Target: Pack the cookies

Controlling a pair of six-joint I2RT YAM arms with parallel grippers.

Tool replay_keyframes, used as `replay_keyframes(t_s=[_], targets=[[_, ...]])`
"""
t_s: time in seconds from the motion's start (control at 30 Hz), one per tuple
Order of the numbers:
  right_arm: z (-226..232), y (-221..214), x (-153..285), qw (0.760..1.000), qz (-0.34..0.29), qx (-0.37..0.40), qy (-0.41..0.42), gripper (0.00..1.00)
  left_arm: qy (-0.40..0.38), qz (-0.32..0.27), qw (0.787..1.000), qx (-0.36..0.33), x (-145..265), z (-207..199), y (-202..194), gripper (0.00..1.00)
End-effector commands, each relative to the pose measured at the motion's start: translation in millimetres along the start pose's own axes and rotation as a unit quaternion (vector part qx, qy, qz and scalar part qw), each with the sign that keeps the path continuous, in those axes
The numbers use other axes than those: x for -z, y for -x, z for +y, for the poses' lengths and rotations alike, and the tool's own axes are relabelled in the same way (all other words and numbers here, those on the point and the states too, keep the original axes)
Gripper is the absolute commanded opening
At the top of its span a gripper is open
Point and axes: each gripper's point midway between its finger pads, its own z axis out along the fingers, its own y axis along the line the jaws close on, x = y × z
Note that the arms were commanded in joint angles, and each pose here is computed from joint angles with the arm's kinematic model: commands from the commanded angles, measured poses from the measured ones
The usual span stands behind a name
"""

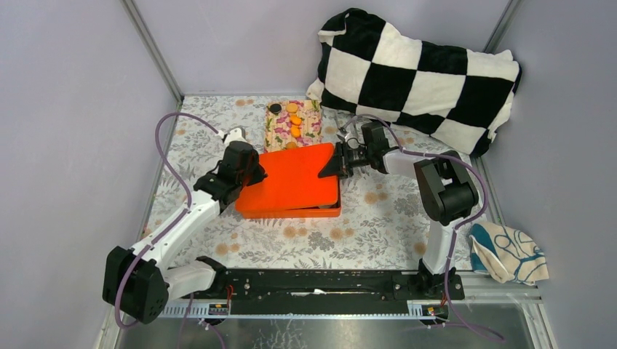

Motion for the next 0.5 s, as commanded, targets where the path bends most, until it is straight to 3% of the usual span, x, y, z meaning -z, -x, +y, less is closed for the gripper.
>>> replay_keyframes(t_s=[0.0, 0.2, 0.47], targets=[[-48, 15, 12, 0.995, -0.036, -0.029, -0.083, 0.0, -0.018, -0.026, 0.999, 0.001, -6, -13, 6, 0.0], [-71, 13, 22, 0.992, -0.04, -0.043, -0.114, 0.03, -0.027, -0.011, 1.0, -0.003, -17, -16, -12, 0.0], [-88, 17, 30, 0.985, -0.053, -0.058, -0.153, 0.26, -0.041, 0.02, 0.999, -0.005, -27, -19, -40, 0.0]])
